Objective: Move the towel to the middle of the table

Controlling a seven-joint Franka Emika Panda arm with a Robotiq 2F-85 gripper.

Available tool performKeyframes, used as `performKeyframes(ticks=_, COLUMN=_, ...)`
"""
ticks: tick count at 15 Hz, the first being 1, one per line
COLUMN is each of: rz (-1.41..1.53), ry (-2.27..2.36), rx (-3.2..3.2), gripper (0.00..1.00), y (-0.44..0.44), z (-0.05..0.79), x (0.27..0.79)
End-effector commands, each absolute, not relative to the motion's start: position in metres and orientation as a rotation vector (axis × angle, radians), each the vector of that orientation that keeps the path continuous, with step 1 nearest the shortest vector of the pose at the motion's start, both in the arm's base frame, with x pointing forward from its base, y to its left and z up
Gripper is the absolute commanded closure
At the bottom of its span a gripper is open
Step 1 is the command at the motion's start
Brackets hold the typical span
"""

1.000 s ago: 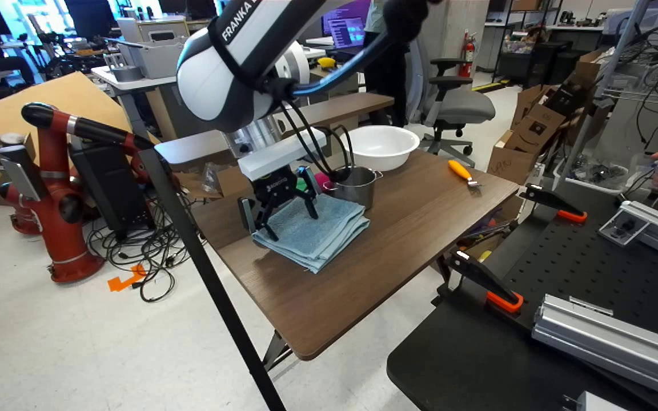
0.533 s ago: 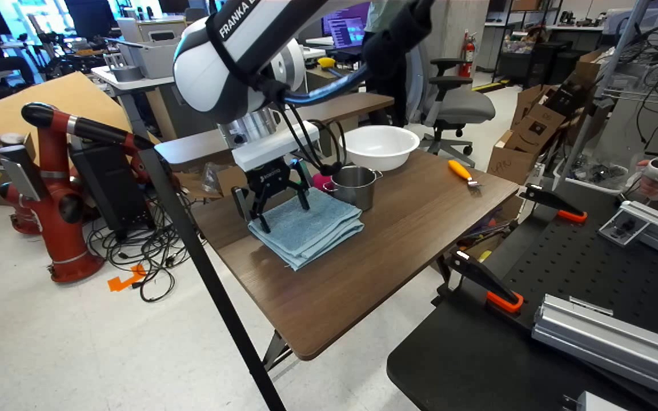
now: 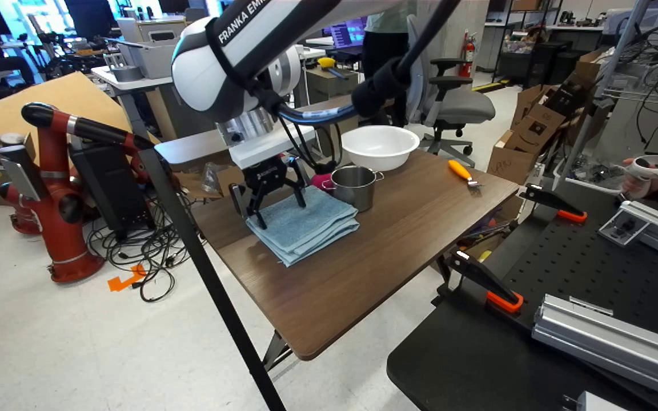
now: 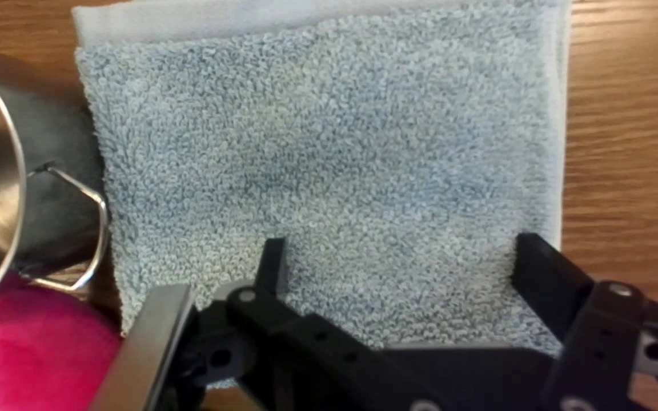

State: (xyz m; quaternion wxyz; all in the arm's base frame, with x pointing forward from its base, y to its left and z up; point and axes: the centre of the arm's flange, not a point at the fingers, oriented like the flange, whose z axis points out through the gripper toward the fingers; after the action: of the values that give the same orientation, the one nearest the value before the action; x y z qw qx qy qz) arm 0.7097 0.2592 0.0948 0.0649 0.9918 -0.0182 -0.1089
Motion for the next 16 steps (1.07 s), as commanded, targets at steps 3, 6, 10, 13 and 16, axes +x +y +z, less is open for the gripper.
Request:
performKeyframes(ticks=3, rz=-0.265, ry=-0.081, rx=2.988, gripper=0.00, y=0.272, z=0.095, x=0.757)
performKeyframes(ticks=6, rz=-0.245, ry=-0.087, rx=3.001, gripper=0.00, y=0.272, z=0.094, x=0.765)
performKeyframes(ticks=10, rz=-0.230, ry=-0.103, rx=3.013, gripper=0.00, y=0.271, z=0.091, x=0.773)
performKeyframes(ticks=13, rz=-0.194, ry=-0.118, rx=3.015, gripper=0.00, y=0.271, z=0.093, x=0.780)
performKeyframes(ticks=16, rz=-0.161, ry=-0.131, rx=3.023, gripper=0.00, y=0.274, z=0.097, x=0.787)
